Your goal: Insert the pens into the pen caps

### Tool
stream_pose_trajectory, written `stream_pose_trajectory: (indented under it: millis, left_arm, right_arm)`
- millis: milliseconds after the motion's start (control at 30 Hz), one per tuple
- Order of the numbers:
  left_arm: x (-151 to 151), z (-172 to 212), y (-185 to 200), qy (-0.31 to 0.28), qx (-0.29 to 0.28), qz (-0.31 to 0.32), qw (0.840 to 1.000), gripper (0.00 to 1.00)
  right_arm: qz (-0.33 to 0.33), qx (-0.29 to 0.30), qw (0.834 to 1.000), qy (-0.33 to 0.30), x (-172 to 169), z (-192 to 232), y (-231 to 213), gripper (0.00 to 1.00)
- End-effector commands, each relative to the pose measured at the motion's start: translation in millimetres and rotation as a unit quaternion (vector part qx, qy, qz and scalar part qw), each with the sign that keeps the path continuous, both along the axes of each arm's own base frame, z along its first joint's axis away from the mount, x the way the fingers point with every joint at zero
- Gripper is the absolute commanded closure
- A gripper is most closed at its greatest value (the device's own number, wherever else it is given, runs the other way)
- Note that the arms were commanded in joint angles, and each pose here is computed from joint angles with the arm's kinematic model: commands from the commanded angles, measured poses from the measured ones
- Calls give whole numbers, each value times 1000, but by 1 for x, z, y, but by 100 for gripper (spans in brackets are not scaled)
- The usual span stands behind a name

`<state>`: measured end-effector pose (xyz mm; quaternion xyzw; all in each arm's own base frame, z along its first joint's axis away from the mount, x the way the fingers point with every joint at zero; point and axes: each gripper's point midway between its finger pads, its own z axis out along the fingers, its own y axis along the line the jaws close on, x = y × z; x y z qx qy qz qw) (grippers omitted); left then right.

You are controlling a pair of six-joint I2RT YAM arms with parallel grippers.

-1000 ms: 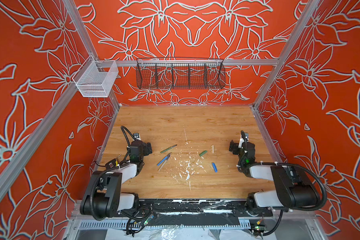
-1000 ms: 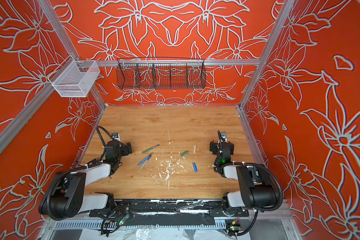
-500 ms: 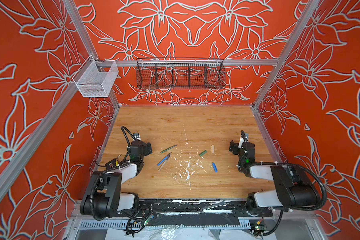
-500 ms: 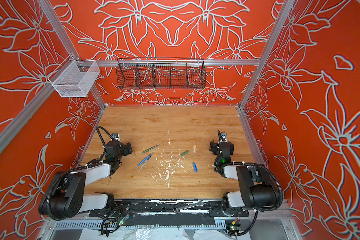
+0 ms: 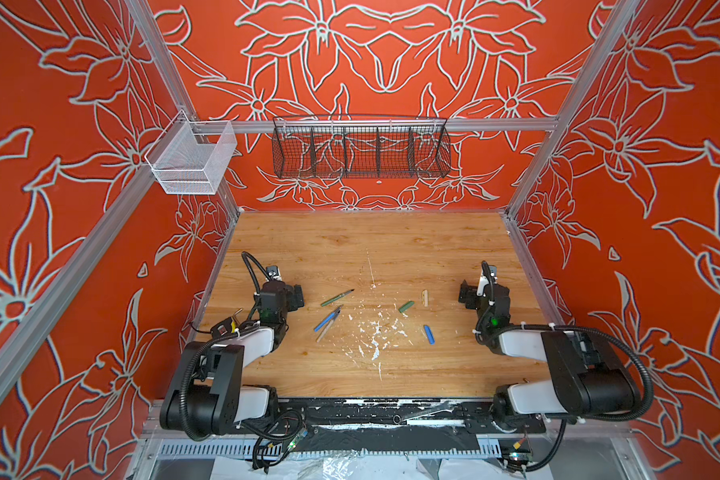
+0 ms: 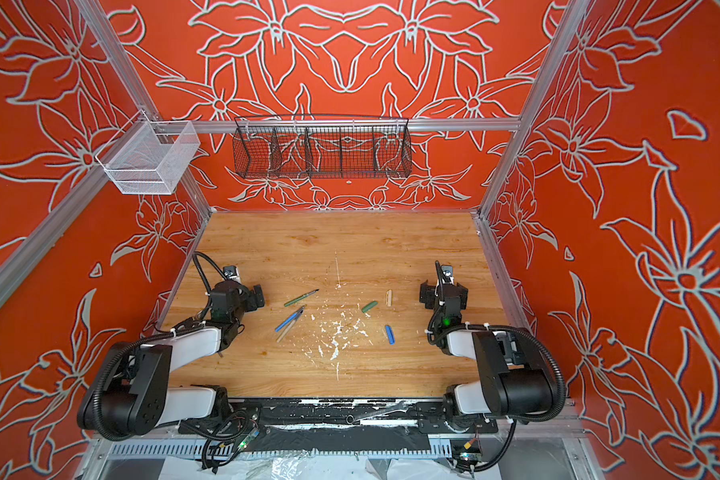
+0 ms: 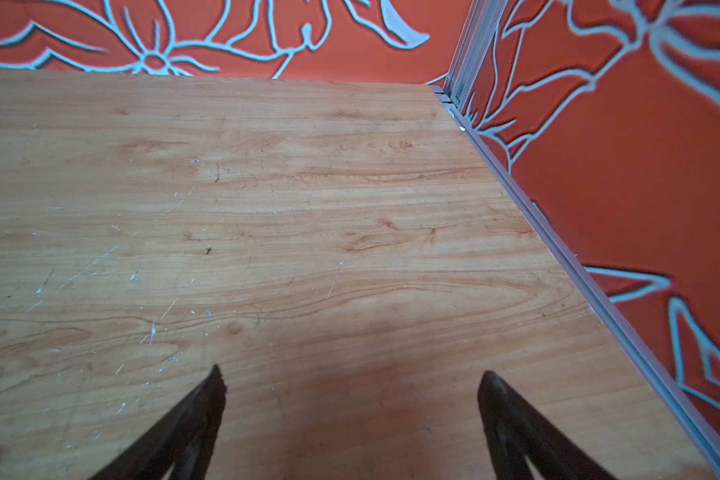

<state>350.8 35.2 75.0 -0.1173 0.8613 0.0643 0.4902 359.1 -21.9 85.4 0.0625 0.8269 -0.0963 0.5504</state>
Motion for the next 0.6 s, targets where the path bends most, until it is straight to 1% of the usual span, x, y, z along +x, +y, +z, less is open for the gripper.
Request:
stream_pose_trajectory:
  millis: [0,100,133,167,200,233,300,367,467,567]
  left_arm:
    - [10,18,4,-23,7,7,1000,3]
    - [13,43,12,15,9,33,999,3]
    - [13,53,15,21,3,49,999,3]
    - [11,61,17,30,-11,65,997,3]
    - [10,67,14,37,-27,66,997,3]
    - [9,72,7,41,-47,57,996,3]
    - [5,76,-9,47,-87,30,995,3]
    - [-1,79,-26,49,-124,-5,991,3]
    - [-18,80,-47,56,-156,-44,985,3]
    - [-35,81,-63,63,-190,-70,977,3]
  right_arm:
    - [5,-14,1000,-25,11,21,1,8]
    - [-9,-22,999,40,17,46,1,12]
    - [-26,-1,998,57,20,59,0,14]
    - [-26,27,996,81,19,64,5,16]
    - [-11,58,993,99,20,70,15,18]
    - [8,90,988,126,18,72,29,20]
    - [20,140,971,193,4,64,52,21]
    - [61,183,950,248,-12,55,89,24]
    - [113,219,925,288,-39,46,140,29]
    - [120,240,911,312,-57,38,167,33]
